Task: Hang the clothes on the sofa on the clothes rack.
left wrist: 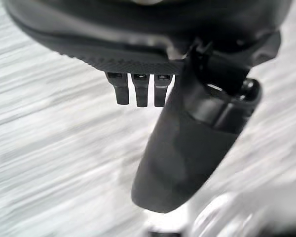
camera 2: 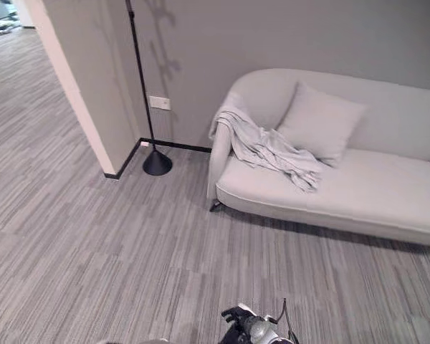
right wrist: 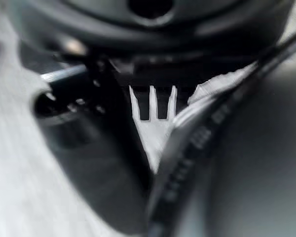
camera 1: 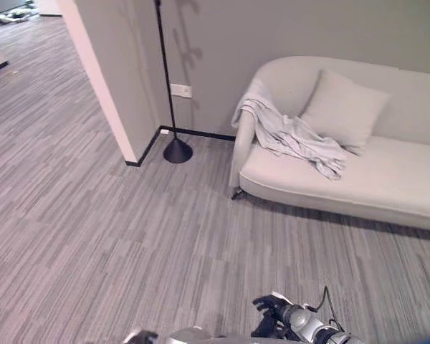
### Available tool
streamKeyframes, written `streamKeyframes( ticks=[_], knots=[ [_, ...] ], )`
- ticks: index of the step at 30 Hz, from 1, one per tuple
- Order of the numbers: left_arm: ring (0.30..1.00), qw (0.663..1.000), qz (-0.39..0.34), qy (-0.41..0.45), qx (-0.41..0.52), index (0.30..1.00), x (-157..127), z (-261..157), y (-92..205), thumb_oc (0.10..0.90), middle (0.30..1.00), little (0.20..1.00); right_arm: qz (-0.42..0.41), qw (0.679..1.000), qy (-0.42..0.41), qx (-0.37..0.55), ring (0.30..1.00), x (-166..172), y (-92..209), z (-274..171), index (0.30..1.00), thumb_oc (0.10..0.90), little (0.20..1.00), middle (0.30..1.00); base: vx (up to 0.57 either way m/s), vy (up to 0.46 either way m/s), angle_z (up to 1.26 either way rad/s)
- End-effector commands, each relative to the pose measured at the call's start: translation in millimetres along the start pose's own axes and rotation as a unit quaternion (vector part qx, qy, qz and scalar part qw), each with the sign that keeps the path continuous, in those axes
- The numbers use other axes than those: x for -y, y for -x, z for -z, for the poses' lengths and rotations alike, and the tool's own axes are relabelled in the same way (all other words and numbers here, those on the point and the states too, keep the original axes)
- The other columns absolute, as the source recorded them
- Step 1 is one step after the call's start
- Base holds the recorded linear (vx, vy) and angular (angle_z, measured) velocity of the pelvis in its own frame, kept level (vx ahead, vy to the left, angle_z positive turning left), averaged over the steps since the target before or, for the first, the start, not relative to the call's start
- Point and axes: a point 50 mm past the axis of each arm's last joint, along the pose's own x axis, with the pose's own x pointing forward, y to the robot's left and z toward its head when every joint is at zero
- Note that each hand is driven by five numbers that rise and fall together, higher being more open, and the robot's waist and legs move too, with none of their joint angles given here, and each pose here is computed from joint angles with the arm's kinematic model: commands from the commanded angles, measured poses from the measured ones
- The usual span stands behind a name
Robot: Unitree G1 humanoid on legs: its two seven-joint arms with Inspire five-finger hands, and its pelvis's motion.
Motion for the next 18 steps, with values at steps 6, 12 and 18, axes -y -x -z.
streamKeyframes(
  ticks=[6, 12, 18],
  knots=[
    [0.900, 0.997, -0.044, 0.026, 0.062, 0.900, -16.1, -38.7, -3.3, 0.800, 0.900, 0.900, -0.013, 0.999, 0.028, -0.028, 0.900, -10.0, -1.3, 3.8, 0.900, 0.800, 0.900, 0.900, 0.60, -0.230, 0.98],
    [0.900, 0.995, -0.065, 0.079, -0.018, 0.900, -11.8, 8.1, 1.0, 0.800, 0.900, 0.900, 0.015, 0.999, 0.047, -0.011, 0.900, -2.5, -1.7, -4.6, 0.900, 0.800, 0.900, 0.900, 0.63, -0.331, 0.60],
    [0.900, 0.991, -0.084, 0.100, 0.021, 0.900, -18.5, -1.6, 1.0, 0.800, 0.900, 0.900, 0.117, 0.989, -0.092, -0.002, 0.900, 44.2, 4.8, 1.2, 0.900, 0.800, 0.900, 0.900, 0.53, -0.118, -0.13]
  ],
)
